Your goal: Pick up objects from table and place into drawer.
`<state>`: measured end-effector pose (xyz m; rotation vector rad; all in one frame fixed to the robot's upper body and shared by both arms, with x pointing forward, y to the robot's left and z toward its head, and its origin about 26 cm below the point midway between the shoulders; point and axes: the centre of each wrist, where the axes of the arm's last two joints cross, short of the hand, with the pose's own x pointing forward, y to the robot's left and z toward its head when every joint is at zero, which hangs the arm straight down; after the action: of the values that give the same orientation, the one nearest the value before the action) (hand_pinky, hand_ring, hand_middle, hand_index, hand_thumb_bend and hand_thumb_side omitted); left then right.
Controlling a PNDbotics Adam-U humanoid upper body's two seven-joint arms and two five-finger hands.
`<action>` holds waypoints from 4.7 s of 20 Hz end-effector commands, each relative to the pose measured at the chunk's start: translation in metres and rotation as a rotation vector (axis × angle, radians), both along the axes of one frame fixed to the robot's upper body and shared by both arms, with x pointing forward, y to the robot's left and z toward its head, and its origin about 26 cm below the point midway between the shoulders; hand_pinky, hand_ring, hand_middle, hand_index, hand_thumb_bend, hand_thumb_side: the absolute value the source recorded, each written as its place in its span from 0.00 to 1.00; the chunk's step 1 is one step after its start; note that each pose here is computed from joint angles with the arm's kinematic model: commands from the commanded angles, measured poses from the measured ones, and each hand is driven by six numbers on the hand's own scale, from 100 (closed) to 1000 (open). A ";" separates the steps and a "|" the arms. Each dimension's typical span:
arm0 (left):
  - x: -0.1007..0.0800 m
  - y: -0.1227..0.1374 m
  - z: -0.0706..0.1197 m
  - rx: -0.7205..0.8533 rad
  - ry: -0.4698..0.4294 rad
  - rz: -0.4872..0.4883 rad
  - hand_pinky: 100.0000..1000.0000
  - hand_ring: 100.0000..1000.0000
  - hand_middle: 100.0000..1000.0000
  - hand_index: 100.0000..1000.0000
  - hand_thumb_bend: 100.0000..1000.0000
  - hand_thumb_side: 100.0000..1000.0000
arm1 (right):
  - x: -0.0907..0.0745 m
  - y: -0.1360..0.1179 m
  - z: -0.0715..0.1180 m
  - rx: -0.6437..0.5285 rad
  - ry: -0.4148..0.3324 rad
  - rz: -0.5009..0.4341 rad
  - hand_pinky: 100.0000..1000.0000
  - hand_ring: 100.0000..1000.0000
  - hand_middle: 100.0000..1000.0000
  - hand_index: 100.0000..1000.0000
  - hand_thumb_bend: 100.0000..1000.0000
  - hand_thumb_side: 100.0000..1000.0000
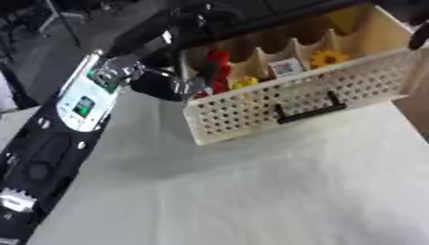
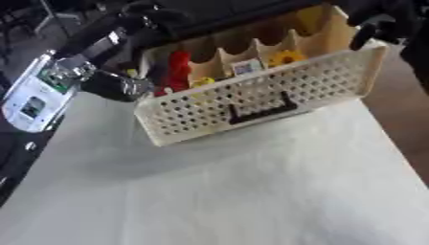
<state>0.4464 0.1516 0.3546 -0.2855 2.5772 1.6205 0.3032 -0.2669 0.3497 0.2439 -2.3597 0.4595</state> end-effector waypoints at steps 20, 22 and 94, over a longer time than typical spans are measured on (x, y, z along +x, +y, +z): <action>-0.154 0.075 0.023 -0.609 0.211 -0.438 0.47 0.66 0.64 0.79 0.00 0.54 | -0.017 -0.001 0.037 -0.188 -0.351 0.031 0.51 0.63 0.22 0.52 0.00 1.00; -0.150 0.083 0.006 -0.630 0.305 -0.446 0.48 0.65 0.63 0.78 0.00 0.56 | -0.019 0.001 0.040 -0.262 -0.402 0.044 0.55 0.66 0.26 0.54 0.00 1.00; -0.157 0.101 -0.187 -0.590 0.915 -0.320 0.40 0.56 0.56 0.68 0.00 0.72 | 0.101 -0.033 -0.125 -1.340 0.268 0.326 0.63 0.89 0.66 0.83 0.00 1.00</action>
<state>0.2907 0.2538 0.1609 1.0408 3.4565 0.9238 0.4028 -0.2939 0.2089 0.0787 -1.3081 1.8490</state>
